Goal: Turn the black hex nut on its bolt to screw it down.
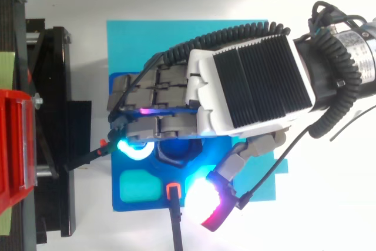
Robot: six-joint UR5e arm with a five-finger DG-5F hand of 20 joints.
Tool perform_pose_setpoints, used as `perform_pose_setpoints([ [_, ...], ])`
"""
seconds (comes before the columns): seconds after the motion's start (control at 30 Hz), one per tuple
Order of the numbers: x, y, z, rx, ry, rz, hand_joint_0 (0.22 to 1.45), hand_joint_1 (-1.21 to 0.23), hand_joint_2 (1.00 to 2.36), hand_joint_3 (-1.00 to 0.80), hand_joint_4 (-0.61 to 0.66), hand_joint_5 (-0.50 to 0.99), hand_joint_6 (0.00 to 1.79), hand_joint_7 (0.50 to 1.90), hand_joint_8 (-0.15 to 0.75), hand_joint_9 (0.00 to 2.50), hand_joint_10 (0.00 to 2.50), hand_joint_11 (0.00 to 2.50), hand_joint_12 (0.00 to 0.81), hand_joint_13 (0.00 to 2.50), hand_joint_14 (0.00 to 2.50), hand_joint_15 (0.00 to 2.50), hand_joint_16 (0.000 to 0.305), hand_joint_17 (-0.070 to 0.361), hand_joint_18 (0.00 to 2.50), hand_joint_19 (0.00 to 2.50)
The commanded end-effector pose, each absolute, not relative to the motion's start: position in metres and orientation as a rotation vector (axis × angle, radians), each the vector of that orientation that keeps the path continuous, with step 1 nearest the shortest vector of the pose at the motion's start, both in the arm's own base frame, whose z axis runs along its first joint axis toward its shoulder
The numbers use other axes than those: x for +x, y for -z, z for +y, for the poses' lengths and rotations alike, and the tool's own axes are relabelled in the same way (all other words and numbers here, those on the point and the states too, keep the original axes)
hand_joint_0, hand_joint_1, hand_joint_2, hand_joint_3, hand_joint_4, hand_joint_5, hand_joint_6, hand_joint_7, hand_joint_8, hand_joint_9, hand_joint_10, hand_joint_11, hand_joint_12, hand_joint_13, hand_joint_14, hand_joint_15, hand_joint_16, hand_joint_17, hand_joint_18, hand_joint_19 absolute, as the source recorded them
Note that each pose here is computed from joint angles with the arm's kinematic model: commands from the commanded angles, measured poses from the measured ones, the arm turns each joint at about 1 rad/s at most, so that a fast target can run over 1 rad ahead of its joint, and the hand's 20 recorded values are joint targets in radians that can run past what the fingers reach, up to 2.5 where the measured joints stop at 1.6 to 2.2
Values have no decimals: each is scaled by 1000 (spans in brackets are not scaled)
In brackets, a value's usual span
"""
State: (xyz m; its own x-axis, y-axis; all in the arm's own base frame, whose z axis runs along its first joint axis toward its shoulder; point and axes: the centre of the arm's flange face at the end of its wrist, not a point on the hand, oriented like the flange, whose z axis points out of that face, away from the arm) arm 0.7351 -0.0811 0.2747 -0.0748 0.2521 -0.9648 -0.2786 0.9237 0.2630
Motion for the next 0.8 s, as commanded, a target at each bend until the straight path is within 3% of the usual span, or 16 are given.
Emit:
perform_pose_setpoints([
  [0.0, 734, -275, -88, -24, -438, 1583, 421, -369, 1000, -500, 446, -170, 520, 1123, 357, 469, 6, 301, 384, 544, 4, 126, 56, 127, 680, 341],
  [0.23, 730, -275, -106, -34, -438, 1581, 420, -346, 1000, -500, 444, -185, 647, 933, 365, 483, 6, 312, 387, 551, 4, 127, 57, 128, 688, 347],
  [0.43, 727, -275, -121, -51, -429, 1577, 421, -340, 1000, -500, 439, -188, 669, 902, 369, 498, 7, 324, 387, 558, 4, 132, 56, 127, 693, 349],
  [0.6, 724, -276, -132, -63, -440, 1569, 421, -337, 1000, -500, 443, -188, 665, 910, 371, 502, 7, 325, 385, 560, 4, 136, 56, 127, 696, 348],
  [0.77, 724, -277, -134, -65, -440, 1565, 421, -333, 1000, -500, 444, -177, 569, 1048, 367, 501, 7, 329, 385, 561, 4, 136, 57, 127, 695, 348],
])
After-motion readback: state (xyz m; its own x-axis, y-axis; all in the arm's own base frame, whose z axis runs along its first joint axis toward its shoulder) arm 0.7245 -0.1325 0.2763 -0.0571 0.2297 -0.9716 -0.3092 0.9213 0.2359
